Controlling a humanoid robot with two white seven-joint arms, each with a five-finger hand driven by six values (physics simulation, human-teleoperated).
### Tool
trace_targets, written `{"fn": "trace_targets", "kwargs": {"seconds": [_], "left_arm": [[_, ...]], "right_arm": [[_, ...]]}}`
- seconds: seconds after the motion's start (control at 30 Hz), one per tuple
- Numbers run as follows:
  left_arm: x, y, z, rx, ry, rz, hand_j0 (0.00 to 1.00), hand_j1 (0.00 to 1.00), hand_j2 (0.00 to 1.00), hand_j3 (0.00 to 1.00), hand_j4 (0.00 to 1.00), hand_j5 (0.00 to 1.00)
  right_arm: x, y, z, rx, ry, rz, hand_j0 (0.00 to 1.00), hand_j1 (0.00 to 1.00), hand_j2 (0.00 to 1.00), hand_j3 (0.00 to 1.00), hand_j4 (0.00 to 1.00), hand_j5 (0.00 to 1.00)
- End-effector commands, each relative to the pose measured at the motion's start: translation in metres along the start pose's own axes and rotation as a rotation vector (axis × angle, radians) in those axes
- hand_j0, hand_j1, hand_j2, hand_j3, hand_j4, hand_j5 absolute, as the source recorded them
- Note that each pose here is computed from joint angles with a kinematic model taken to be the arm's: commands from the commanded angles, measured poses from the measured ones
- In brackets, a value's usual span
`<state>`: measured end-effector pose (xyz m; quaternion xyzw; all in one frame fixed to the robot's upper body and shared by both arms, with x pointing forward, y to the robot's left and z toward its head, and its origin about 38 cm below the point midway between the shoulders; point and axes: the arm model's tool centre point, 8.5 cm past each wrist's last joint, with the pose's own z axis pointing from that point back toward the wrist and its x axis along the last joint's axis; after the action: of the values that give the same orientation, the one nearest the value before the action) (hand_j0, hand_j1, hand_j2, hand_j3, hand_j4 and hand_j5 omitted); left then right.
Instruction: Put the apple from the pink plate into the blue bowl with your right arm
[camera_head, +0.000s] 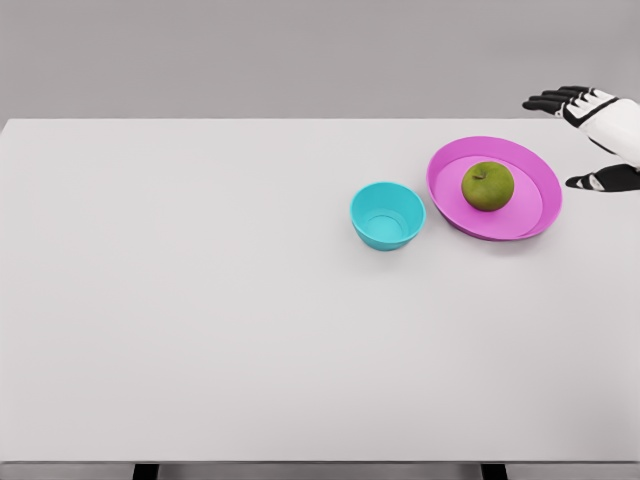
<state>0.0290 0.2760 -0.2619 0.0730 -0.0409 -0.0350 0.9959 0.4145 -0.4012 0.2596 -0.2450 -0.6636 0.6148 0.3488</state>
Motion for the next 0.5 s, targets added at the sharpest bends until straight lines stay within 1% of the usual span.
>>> {"fn": "trace_targets", "kwargs": {"seconds": [0.0,0.1,0.13,0.17,0.2,0.23,0.27,0.3,0.33,0.37,0.43,0.47], "left_arm": [[0.0,0.0,0.0,-0.001,0.0,0.0,1.0,1.0,1.0,1.0,1.0,1.0],[0.0,0.0,0.0,-0.001,0.0,0.0,1.0,1.0,1.0,1.0,1.0,1.0],[0.0,0.0,0.0,0.001,0.0,0.0,1.0,1.0,1.0,1.0,1.0,1.0],[0.0,0.0,0.0,-0.001,0.0,0.0,1.0,1.0,1.0,1.0,1.0,1.0],[0.0,0.0,0.0,0.001,0.0,0.0,1.0,1.0,1.0,1.0,1.0,1.0],[0.0,0.0,0.0,-0.001,0.0,0.0,1.0,1.0,1.0,1.0,1.0,1.0],[0.0,0.0,0.0,0.001,0.0,0.0,1.0,1.0,1.0,1.0,1.0,1.0],[0.0,0.0,0.0,0.001,0.0,0.0,1.0,1.0,1.0,1.0,1.0,1.0],[0.0,0.0,0.0,-0.001,0.0,0.0,1.0,1.0,1.0,1.0,1.0,1.0],[0.0,0.0,0.0,-0.001,0.0,0.0,1.0,1.0,1.0,1.0,1.0,1.0],[0.0,0.0,0.0,0.001,0.0,0.0,1.0,1.0,1.0,1.0,1.0,1.0],[0.0,0.0,0.0,-0.001,0.0,0.0,1.0,1.0,1.0,1.0,1.0,1.0]], "right_arm": [[0.0,-0.001,0.0,-0.003,0.0,-0.004,1.0,1.0,1.0,1.0,1.0,1.0],[-0.005,0.001,0.002,-0.005,0.014,-0.014,1.0,1.0,1.0,1.0,1.0,1.0],[-0.016,0.006,0.008,0.004,0.054,-0.026,1.0,1.0,1.0,1.0,1.0,1.0],[-0.03,0.015,0.016,0.018,0.102,-0.047,1.0,1.0,1.0,1.0,1.0,1.0],[-0.036,0.022,0.017,0.028,0.123,-0.063,1.0,1.0,1.0,1.0,1.0,1.0],[-0.035,0.032,0.013,0.092,0.121,-0.063,1.0,1.0,1.0,1.0,1.0,1.0],[-0.032,0.038,0.01,0.215,0.107,-0.054,1.0,1.0,1.0,1.0,1.0,1.0],[-0.031,0.041,0.007,0.285,0.099,-0.056,1.0,1.0,1.0,1.0,1.0,1.0],[-0.03,0.038,0.004,0.368,0.088,-0.046,1.0,1.0,1.0,1.0,1.0,1.0],[-0.027,0.035,0.001,0.393,0.076,-0.033,1.0,1.0,1.0,1.0,1.0,1.0],[-0.022,0.021,-0.014,0.353,0.052,-0.016,1.0,1.0,1.0,1.0,1.0,1.0],[-0.021,0.016,-0.02,0.348,0.044,-0.007,1.0,1.0,1.0,1.0,1.0,1.0]]}}
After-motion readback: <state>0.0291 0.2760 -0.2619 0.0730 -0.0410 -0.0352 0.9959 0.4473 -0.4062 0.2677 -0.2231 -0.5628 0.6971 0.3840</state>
